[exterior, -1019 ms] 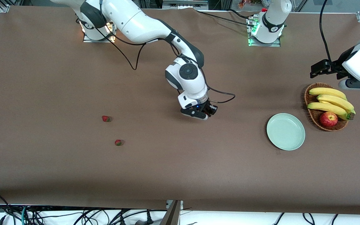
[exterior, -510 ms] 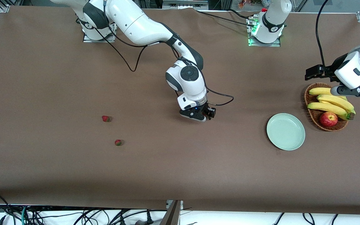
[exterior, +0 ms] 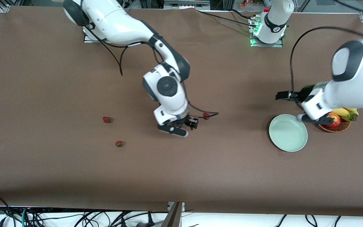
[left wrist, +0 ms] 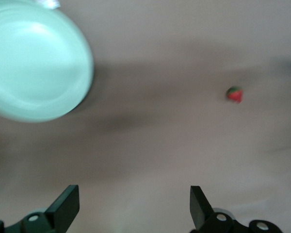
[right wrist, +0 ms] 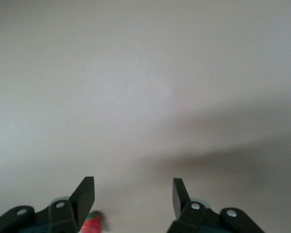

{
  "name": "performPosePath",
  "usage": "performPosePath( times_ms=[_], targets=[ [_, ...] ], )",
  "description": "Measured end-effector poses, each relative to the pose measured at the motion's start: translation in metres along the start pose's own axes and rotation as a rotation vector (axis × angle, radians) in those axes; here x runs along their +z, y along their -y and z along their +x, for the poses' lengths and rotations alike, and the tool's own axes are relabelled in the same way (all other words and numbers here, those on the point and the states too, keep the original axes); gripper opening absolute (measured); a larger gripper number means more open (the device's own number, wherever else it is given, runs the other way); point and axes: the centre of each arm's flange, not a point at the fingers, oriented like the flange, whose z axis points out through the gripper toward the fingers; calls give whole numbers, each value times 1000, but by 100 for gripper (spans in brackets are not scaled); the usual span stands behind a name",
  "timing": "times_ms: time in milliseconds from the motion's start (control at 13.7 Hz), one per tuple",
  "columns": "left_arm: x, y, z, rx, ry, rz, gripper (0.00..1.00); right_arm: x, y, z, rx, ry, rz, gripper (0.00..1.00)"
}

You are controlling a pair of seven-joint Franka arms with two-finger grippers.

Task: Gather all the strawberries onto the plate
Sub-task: 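Carry the strawberry to mid-table with the right gripper while the left gripper approaches, then grasp the strawberry with the left gripper while the right gripper reaches another strawberry, then carry the strawberry over the plate with the left gripper while the right gripper lifts another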

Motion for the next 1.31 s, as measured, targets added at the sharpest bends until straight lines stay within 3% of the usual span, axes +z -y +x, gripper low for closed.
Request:
performPosePath(
  times_ms=[291, 437, 510, 728, 1019, 1310],
  targets=[
    [102, -73, 38, 87, -84, 23, 100, -48, -92, 86, -177, 66, -37, 77],
    [153, -109, 40, 96, -112, 40, 100, -45, -136, 118, -245, 80, -46, 95],
    [176, -128, 39, 70, -124, 45, 100, -38, -157, 130, -274, 94, -53, 99],
    [244, -187, 28, 20, -176, 106, 100, -9, -207, 151, -308, 123, -66, 99],
    [295, -208, 23, -31, -210, 153, 100, 50, -236, 141, -296, 137, -75, 96],
    [295, -211, 24, -39, -219, 151, 56, 94, -260, 131, -340, 110, -73, 91]
  ],
)
